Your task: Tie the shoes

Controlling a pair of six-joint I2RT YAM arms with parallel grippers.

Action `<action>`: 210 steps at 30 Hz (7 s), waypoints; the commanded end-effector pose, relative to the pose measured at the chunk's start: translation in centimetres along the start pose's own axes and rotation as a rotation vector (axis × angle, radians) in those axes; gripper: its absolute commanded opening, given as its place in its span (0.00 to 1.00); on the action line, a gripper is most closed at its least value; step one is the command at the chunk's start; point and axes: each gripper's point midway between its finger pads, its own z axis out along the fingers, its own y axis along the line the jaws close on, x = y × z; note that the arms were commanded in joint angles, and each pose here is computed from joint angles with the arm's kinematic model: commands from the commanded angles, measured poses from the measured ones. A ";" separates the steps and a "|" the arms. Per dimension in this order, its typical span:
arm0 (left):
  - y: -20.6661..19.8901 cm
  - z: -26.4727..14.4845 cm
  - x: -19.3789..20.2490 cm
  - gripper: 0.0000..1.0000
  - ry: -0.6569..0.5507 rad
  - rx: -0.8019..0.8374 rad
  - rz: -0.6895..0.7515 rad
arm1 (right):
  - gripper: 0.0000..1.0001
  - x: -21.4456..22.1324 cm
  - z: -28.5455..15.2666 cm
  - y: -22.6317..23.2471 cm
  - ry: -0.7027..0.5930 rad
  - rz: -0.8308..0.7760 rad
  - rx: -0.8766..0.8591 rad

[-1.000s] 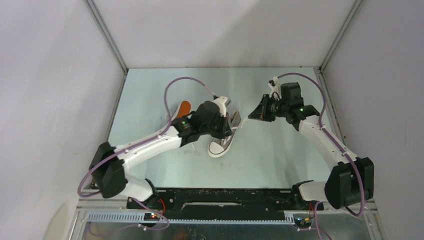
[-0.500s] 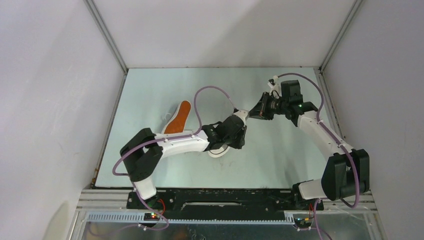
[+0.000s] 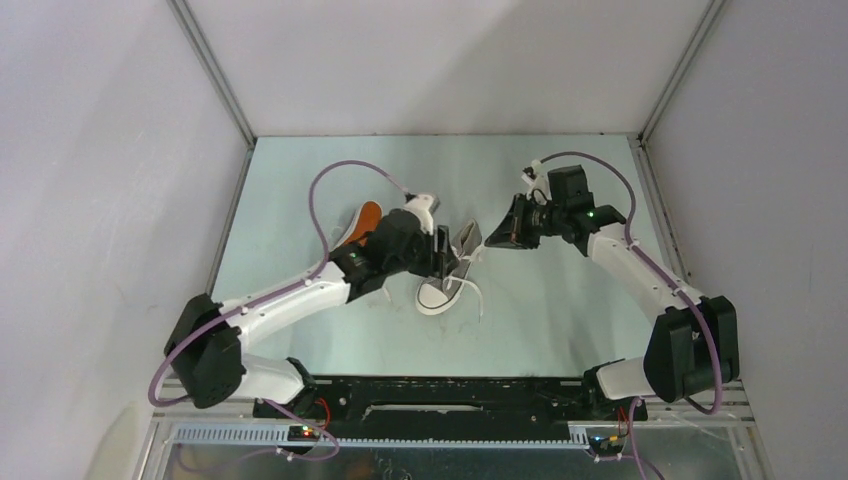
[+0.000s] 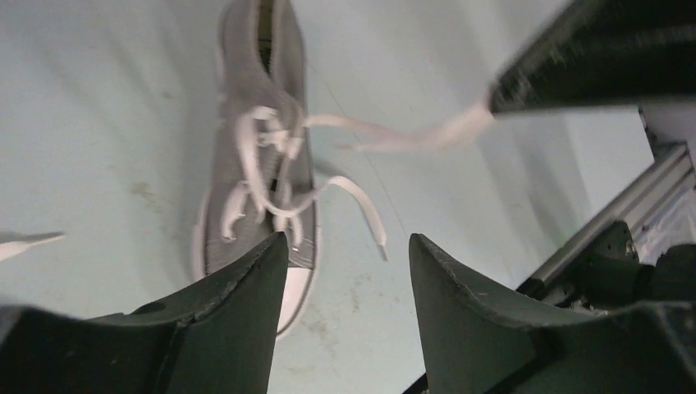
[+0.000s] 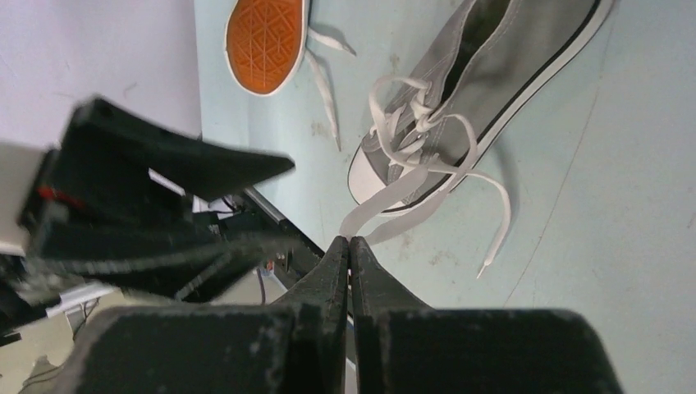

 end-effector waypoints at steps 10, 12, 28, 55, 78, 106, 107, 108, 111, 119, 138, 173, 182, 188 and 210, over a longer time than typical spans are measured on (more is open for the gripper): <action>4.8 2.8 -1.2 0.58 0.077 -0.004 -0.159 | 0.04 5.2 2.6 3.6 0.109 -0.072 -0.067; 5.0 3.5 -1.0 0.55 0.093 0.002 -0.178 | 0.04 5.7 3.0 3.9 0.121 -0.081 -0.068; 6.0 5.6 -1.4 0.25 0.119 0.075 -0.282 | 0.08 7.9 9.5 3.7 0.185 -0.044 -0.123; 5.7 3.6 -2.0 0.00 0.119 0.106 -0.261 | 0.00 1.5 11.7 -2.2 0.052 -0.202 0.144; 4.1 3.2 -2.1 0.09 0.125 0.225 -0.325 | 0.05 5.3 13.3 -0.2 0.280 -0.148 -0.187; 7.5 0.8 6.0 0.45 0.233 -0.080 -0.210 | 0.12 6.1 13.7 -0.6 0.307 -0.137 -0.248; 7.3 0.9 6.0 0.45 0.235 -0.078 -0.206 | 0.12 6.1 13.7 -0.6 0.308 -0.137 -0.248; 7.3 1.0 6.2 0.45 0.243 -0.079 -0.204 | 0.12 6.2 13.7 -0.6 0.308 -0.138 -0.248; 7.1 1.3 6.3 0.44 0.254 -0.084 -0.191 | 0.13 6.2 13.7 -0.6 0.308 -0.137 -0.246; 7.8 2.2 7.4 0.03 0.306 -0.120 -0.170 | 0.17 6.5 13.8 -0.5 0.318 -0.136 -0.243; 8.0 1.5 2.9 0.00 0.136 -0.064 -0.194 | 0.28 7.4 13.0 -0.9 0.344 -0.137 -0.199; 7.4 4.6 -1.4 0.00 0.066 0.107 -0.480 | 0.40 7.1 15.0 0.2 0.318 -0.159 -0.277; 6.7 4.4 -0.6 0.00 0.065 0.158 -0.570 | 0.27 6.7 15.3 1.1 0.264 -0.168 -0.305; 7.3 3.9 -0.7 0.00 0.039 0.124 -0.559 | 0.02 6.4 15.0 0.2 0.246 -0.163 -0.235; 8.1 0.0 -1.6 0.42 0.003 0.023 -0.344 | 0.00 2.6 9.7 -0.6 0.150 -0.416 0.399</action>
